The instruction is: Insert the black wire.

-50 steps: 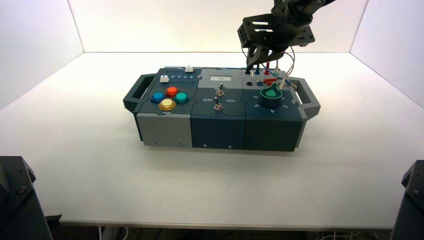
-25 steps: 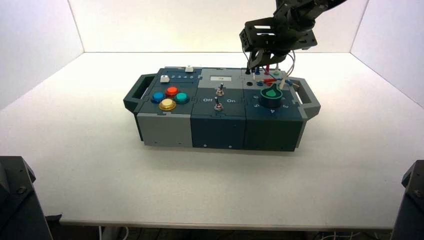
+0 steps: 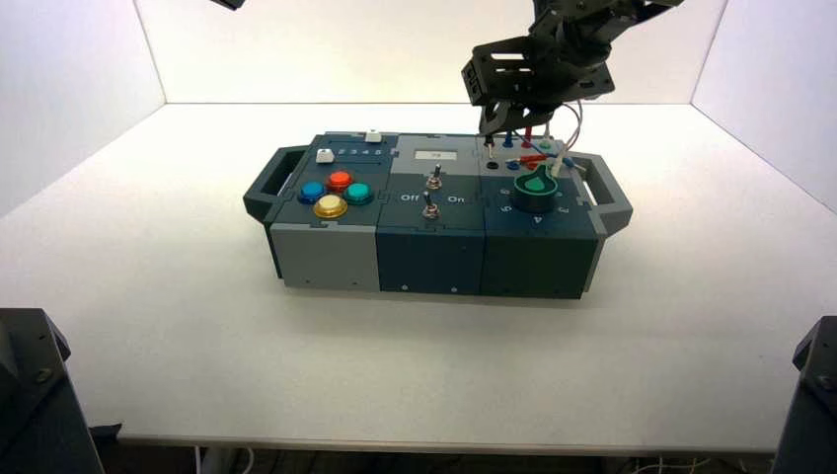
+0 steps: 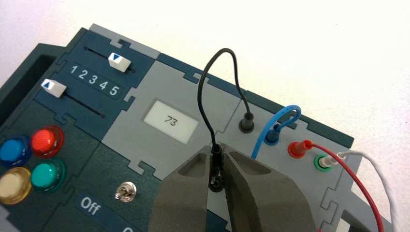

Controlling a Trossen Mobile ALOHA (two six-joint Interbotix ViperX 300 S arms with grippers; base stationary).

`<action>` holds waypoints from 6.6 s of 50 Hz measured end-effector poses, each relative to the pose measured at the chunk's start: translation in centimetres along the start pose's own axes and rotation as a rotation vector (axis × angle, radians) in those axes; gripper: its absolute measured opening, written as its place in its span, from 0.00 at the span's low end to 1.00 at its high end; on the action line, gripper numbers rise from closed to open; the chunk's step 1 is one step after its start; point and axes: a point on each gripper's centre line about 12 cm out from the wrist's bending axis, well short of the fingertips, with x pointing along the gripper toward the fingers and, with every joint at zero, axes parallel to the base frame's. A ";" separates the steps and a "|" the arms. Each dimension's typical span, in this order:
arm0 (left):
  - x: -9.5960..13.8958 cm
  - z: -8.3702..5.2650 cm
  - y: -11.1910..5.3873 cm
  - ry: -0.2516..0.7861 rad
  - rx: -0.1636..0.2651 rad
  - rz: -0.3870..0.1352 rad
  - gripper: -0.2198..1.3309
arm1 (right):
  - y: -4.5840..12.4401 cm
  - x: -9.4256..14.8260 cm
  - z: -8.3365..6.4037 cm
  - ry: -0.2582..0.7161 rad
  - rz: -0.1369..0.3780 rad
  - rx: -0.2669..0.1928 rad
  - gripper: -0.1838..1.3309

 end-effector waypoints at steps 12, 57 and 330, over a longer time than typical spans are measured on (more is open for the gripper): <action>0.1 0.0 0.0 0.005 0.000 0.001 0.03 | -0.1 0.0 -0.4 -0.015 -0.005 -0.005 0.14; 0.3 0.0 0.1 0.010 -0.004 0.000 0.03 | -0.2 0.4 -0.6 -0.019 -0.010 -0.004 0.14; -0.9 1.7 -0.2 -0.023 0.005 -0.002 0.03 | -0.1 0.2 0.2 0.244 0.021 -0.025 0.14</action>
